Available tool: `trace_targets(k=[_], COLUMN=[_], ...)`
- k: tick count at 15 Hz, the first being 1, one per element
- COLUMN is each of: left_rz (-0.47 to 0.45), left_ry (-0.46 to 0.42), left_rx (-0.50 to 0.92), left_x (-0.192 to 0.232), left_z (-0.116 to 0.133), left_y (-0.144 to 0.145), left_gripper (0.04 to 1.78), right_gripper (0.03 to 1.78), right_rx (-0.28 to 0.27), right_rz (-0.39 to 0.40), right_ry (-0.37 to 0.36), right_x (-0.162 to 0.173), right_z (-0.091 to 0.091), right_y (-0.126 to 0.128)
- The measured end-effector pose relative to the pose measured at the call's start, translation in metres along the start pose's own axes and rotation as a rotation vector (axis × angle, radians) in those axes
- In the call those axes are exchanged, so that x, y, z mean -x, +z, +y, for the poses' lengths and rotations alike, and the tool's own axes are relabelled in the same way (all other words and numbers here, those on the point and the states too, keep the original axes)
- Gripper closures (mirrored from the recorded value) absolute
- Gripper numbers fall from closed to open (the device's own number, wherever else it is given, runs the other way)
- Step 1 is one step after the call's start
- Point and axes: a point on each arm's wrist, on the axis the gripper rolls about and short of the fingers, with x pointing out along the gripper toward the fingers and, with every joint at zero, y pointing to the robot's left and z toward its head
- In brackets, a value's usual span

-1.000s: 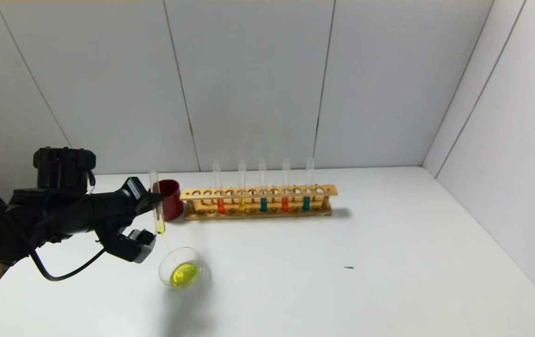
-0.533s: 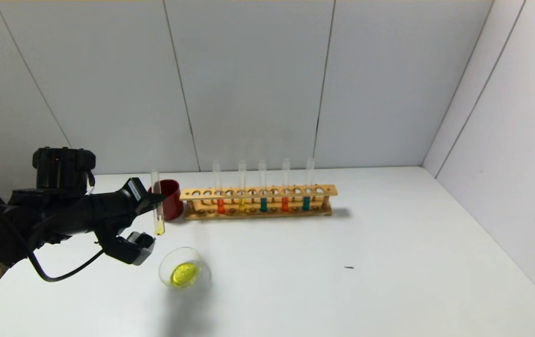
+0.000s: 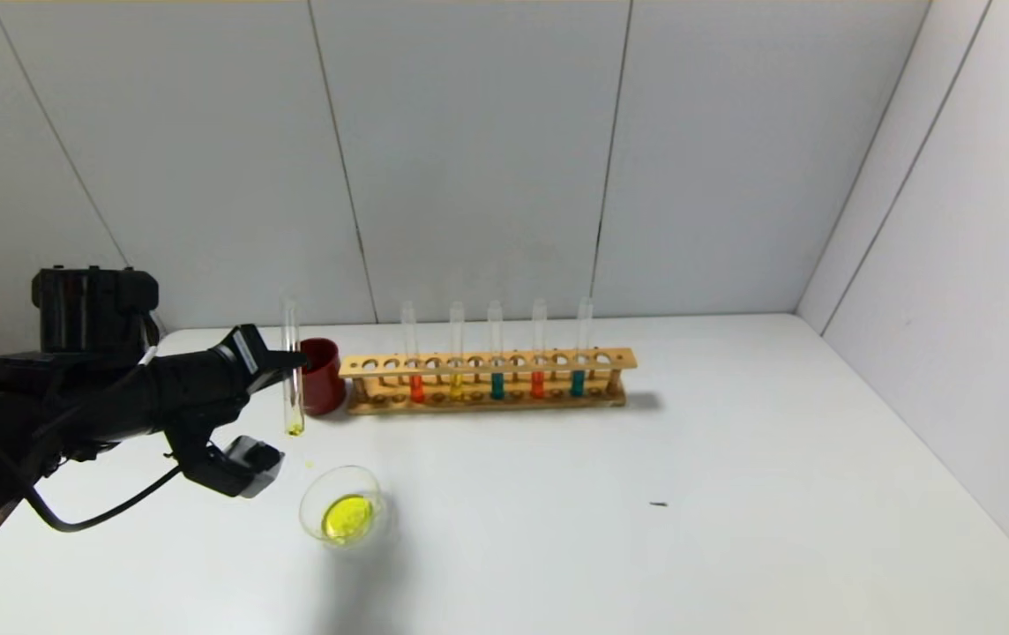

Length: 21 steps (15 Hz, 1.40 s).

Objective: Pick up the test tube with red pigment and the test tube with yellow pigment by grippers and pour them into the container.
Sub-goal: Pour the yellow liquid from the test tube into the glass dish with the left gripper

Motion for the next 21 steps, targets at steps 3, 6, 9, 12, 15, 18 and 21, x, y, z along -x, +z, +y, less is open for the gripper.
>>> trace_targets(k=[3, 6, 9, 12, 15, 18, 21], left_rz=[0.02, 0.033, 0.045, 0.052, 0.063, 0.066, 0.066], left_ry=[0.009, 0.019, 0.027, 0.024, 0.03, 0.033, 0.032], left_rx=[-0.022, -0.036, -0.046, -0.082, -0.123, -0.14, -0.158], left_x=[0.005, 0.01, 0.011, 0.012, 0.014, 0.016, 0.016], left_z=[0.003, 0.004, 0.007, 0.008, 0.01, 0.011, 0.011], left_y=[0.0, 0.002, 0.003, 0.002, 0.001, 0.001, 0.001], left_gripper=[1.52, 1.52, 1.52, 1.52, 1.52, 1.52, 1.52], right_gripper=[0.06, 0.06, 0.06, 0.06, 0.06, 0.06, 0.06], right_rx=[0.0, 0.0, 0.0, 0.0, 0.0, 0.0, 0.0], right_rz=[0.0, 0.0, 0.0, 0.0, 0.0, 0.0, 0.0], right_ry=[0.0, 0.0, 0.0, 0.0, 0.0, 0.0, 0.0], right_x=[0.0, 0.0, 0.0, 0.0, 0.0, 0.0, 0.0], right_z=[0.0, 0.0, 0.0, 0.0, 0.0, 0.0, 0.0], right_y=[0.0, 0.0, 0.0, 0.0, 0.0, 0.0, 0.0])
